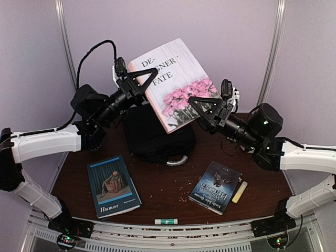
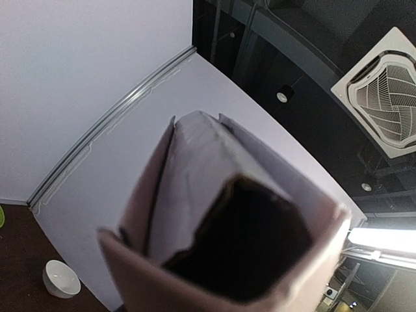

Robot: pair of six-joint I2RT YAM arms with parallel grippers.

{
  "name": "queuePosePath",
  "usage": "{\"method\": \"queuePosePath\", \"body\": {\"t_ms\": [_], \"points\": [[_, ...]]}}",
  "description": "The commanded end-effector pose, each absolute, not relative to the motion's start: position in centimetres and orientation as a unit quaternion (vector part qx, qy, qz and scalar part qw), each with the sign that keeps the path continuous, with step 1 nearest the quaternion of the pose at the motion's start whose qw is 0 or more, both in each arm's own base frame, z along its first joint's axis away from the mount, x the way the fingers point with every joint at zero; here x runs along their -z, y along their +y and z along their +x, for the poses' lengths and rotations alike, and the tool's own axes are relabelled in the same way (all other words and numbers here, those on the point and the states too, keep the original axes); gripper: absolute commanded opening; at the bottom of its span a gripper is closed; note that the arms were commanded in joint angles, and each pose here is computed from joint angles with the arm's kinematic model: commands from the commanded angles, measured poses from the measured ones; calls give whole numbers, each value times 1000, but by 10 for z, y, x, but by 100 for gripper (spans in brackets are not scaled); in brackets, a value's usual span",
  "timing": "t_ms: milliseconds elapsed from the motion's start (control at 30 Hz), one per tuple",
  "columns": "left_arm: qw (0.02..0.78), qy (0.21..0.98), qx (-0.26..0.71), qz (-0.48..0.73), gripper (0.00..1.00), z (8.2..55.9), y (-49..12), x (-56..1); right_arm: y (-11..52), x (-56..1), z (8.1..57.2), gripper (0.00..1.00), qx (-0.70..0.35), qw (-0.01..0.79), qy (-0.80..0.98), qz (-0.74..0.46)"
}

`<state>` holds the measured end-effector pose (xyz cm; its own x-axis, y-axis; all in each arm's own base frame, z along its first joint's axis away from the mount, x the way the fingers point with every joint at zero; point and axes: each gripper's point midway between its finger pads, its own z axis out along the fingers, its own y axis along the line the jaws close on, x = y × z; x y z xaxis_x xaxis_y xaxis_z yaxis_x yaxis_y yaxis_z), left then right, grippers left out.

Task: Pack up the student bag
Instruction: Place the book in the student bag.

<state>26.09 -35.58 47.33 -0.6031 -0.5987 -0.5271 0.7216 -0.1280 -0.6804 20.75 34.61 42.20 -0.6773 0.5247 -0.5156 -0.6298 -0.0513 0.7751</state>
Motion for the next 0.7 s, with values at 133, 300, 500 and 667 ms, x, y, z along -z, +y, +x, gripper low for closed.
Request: {"method": "queuePosePath", "body": {"t_ms": [133, 300, 500, 667], "points": [[457, 472, 750, 74, 83, 252, -350, -476, 324, -456, 195, 34, -728, 436, 526, -57], [478, 499, 721, 57, 98, 260, -338, -459, 308, -465, 200, 34, -696, 474, 538, -45], [532, 629, 566, 9, 98, 283, -282, -381, 269, -454, 222, 33, -583, 534, 612, -7], [579, 736, 309, 166, 98, 282, -251, -335, 232, -413, 239, 33, -521, 540, 661, 35]]}}
